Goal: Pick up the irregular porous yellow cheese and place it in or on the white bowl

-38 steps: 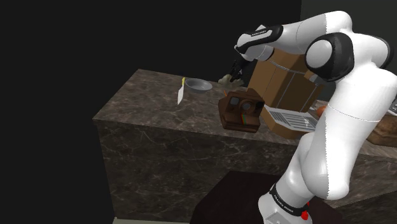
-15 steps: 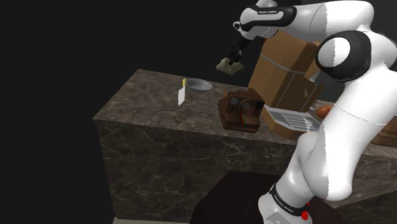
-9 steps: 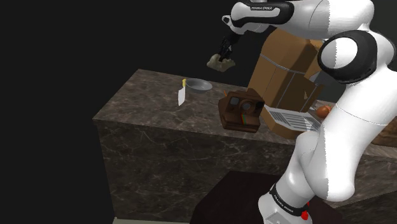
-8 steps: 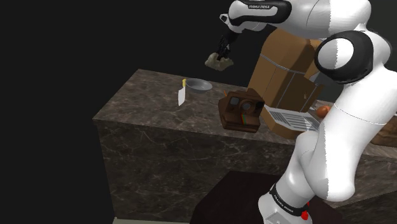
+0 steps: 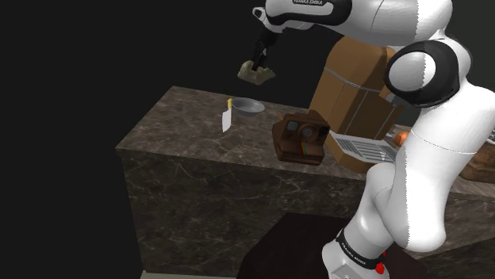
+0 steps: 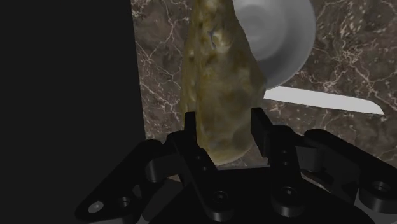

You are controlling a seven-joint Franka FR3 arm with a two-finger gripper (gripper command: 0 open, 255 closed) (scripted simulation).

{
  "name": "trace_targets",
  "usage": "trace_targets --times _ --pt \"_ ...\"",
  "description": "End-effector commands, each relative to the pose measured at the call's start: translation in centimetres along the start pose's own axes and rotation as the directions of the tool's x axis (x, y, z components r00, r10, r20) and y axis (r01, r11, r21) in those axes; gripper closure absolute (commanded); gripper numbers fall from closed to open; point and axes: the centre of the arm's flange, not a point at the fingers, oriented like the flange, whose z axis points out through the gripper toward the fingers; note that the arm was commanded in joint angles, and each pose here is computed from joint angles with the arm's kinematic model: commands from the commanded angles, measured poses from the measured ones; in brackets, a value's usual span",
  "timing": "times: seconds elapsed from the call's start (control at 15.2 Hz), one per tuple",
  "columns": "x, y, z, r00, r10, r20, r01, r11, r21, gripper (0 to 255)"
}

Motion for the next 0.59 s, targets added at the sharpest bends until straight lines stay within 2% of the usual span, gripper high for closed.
trace_targets --times 0.0,0.53 --pt "0.5 -0.4 0.5 1.0 0.002 0.0 -0.002 1.0 -0.001 255" --pt "-0.2 -1.8 4.4 1.0 0.002 0.0 -0.002 1.0 -0.001 255"
